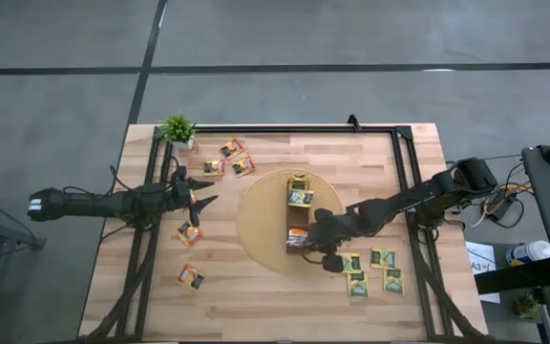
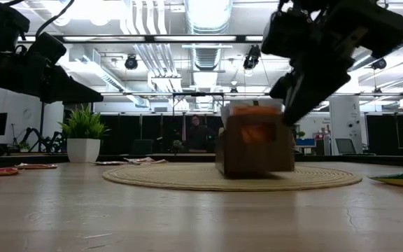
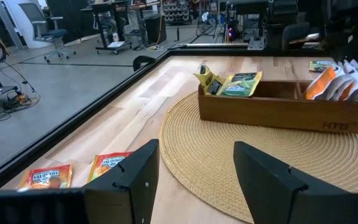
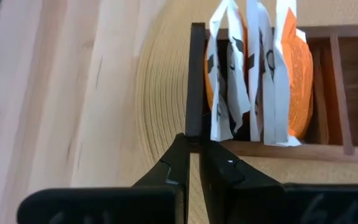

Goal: Pick & Place Tea
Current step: Adjust the wooden organizer on the mat, then put the yellow tea bag into the top section of the wooden organizer

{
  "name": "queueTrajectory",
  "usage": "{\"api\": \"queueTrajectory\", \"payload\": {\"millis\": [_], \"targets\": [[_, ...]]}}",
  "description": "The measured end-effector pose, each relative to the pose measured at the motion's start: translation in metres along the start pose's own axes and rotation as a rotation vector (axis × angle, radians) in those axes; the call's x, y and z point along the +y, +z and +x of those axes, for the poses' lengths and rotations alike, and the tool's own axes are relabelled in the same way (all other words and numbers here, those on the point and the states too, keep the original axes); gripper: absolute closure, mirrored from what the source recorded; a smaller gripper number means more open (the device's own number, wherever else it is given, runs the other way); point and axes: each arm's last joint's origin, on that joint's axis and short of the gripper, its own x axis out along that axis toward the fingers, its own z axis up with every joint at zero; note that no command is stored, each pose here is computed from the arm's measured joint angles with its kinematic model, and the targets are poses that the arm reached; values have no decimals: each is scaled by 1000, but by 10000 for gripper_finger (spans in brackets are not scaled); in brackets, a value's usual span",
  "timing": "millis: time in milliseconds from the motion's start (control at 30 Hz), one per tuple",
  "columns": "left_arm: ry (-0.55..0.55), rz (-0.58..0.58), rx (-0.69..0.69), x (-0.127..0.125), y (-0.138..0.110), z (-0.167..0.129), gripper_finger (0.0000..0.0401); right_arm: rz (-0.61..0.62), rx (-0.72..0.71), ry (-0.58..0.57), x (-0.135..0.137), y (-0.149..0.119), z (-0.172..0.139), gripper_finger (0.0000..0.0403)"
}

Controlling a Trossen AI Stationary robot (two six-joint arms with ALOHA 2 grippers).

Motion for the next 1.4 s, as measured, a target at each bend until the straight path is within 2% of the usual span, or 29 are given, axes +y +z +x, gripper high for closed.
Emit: {"api": "queueTrajectory", "payload": {"millis": [167, 267, 400, 667, 767, 867, 967, 1067, 1133, 1200, 1300, 1400], "targets": [[0, 0, 0, 0, 0, 0, 199, -3, 21, -2, -2, -6, 2, 383], [0, 0, 1, 0, 0, 0, 199, -10, 23, 0, -3, -7, 2, 368], [0, 0, 1, 0, 0, 0, 199, -23, 28, 20, -2, -6, 1, 333], [0, 1, 1, 0, 0, 0, 199, -7, 27, 132, 7, 10, -13, 252], [0, 0, 1, 0, 0, 0, 199, 10, 52, 117, 9, 16, -28, 228], [0, 0, 1, 0, 0, 0, 199, 57, 76, 8, 5, 21, -46, 211], [0, 0, 1, 0, 0, 0, 199, 203, 27, -195, -6, 25, -64, 205], [0, 1, 2, 0, 0, 0, 199, 470, -32, -311, -29, 28, -73, 206], [-1, 1, 2, 0, 0, 0, 199, 648, -24, -307, -44, 22, -73, 208], [0, 1, 3, 0, 0, 0, 199, 768, 4, -288, -54, 15, -70, 210], [0, 1, 3, 0, 0, 0, 199, 889, 1, -282, -64, 9, -61, 211], [0, 1, 3, 0, 0, 0, 199, 964, -68, -268, -71, 10, -57, 211]]}}
